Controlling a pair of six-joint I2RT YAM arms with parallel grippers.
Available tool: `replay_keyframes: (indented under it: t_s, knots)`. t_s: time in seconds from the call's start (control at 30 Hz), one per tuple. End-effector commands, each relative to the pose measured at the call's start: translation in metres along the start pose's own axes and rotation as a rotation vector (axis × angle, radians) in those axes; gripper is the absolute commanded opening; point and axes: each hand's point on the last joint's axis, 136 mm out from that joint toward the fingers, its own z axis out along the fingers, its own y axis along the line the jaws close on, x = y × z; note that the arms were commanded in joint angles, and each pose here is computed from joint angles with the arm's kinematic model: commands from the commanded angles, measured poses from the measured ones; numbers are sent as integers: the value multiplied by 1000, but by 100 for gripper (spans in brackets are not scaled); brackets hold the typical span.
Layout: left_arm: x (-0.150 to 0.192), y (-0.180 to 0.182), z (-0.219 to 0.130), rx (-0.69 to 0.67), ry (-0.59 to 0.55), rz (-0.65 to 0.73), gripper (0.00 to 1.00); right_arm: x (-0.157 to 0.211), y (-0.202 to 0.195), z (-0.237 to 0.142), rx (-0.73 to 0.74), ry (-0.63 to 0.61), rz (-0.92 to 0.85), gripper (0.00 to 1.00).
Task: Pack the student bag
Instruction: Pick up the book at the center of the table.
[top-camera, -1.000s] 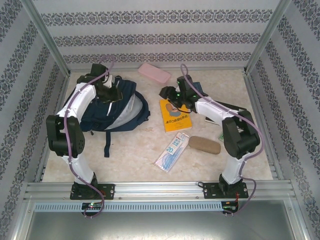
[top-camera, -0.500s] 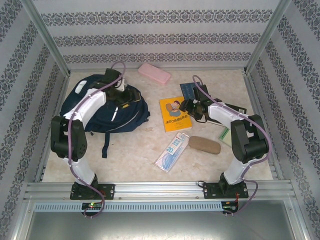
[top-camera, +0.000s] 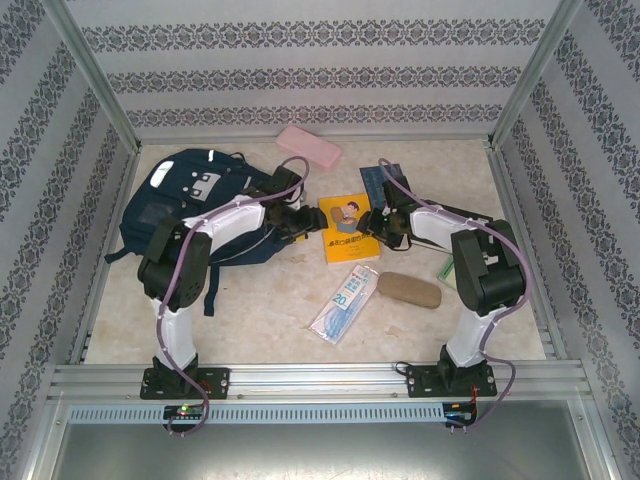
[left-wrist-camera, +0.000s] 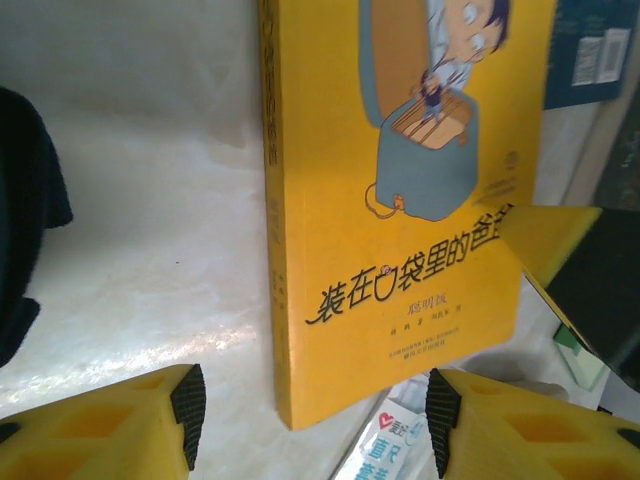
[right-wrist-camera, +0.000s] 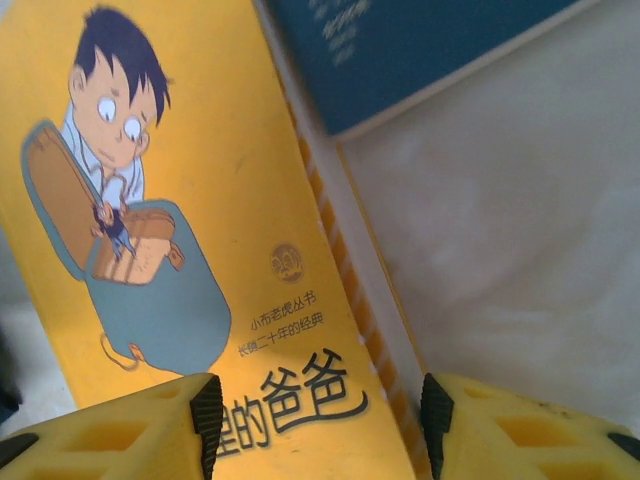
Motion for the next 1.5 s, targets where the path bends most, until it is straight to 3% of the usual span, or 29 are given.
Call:
replay_keyframes:
  t_s: [0.0, 0.27, 0.47, 0.63, 0.77, 0.9, 1.07, 1.27, 1.47]
  knots:
    - [-1, -6, 13, 20, 3, -5, 61, 13, 13, 9, -34, 39, -27, 56]
    - [4, 17, 43, -39, 61, -18, 59, 26, 22, 20, -32, 80, -46, 53]
    - [6, 12, 56, -14, 92, -17, 57, 26, 26, 23, -36, 91, -54, 49]
    - [7, -32, 55, 213, 126, -31, 53, 28, 29, 26, -40, 100, -57, 48]
    - [2, -80, 28, 462, 108, -38, 51, 29, 31, 25, -47, 101, -57, 48]
    - [0, -107, 3, 602, 86, -21, 48, 29, 32, 23, -51, 97, -54, 48]
    - [4, -100, 6, 572, 97, -7, 47, 29, 32, 21, -56, 94, -51, 48]
    - [12, -56, 36, 373, 129, -8, 44, 28, 31, 16, -58, 82, -50, 48]
    - [-1, -84, 38, 615, 122, -100, 42, 29, 32, 15, -64, 85, -47, 49]
